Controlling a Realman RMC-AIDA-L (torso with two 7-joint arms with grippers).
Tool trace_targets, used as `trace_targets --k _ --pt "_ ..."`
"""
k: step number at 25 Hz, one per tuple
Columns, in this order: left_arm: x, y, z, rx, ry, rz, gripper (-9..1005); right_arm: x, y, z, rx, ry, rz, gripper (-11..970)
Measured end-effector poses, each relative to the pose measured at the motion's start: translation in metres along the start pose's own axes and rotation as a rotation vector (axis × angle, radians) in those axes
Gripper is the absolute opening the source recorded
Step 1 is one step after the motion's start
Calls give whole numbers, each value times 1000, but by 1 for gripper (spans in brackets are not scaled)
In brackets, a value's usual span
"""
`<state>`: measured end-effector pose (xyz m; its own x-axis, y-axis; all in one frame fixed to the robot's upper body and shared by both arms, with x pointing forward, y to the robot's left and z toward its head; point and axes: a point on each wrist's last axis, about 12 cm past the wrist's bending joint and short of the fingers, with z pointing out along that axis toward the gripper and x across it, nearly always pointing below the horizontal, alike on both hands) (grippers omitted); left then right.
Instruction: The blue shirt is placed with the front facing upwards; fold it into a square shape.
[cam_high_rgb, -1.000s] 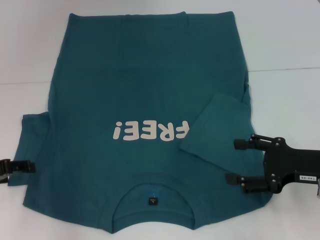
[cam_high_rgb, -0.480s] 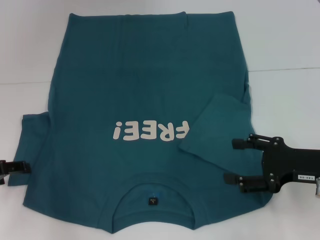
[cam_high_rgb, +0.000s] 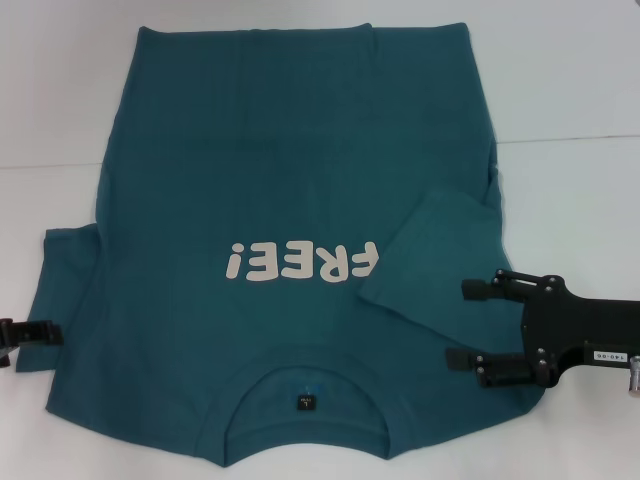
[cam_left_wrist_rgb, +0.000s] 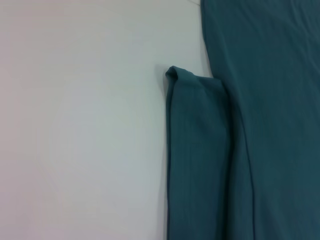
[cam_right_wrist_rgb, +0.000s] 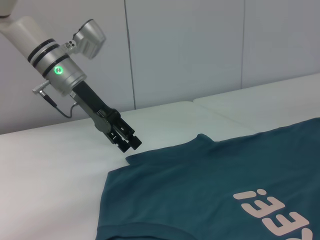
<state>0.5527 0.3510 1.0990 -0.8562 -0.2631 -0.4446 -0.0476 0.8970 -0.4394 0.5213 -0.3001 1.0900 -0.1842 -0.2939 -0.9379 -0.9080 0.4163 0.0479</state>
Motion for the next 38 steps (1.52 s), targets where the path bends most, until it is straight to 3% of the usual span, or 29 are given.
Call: trace_targets --k 38 --pt "1 2 8 -22 10 1 751 -1 -3 4 7 6 4 943"
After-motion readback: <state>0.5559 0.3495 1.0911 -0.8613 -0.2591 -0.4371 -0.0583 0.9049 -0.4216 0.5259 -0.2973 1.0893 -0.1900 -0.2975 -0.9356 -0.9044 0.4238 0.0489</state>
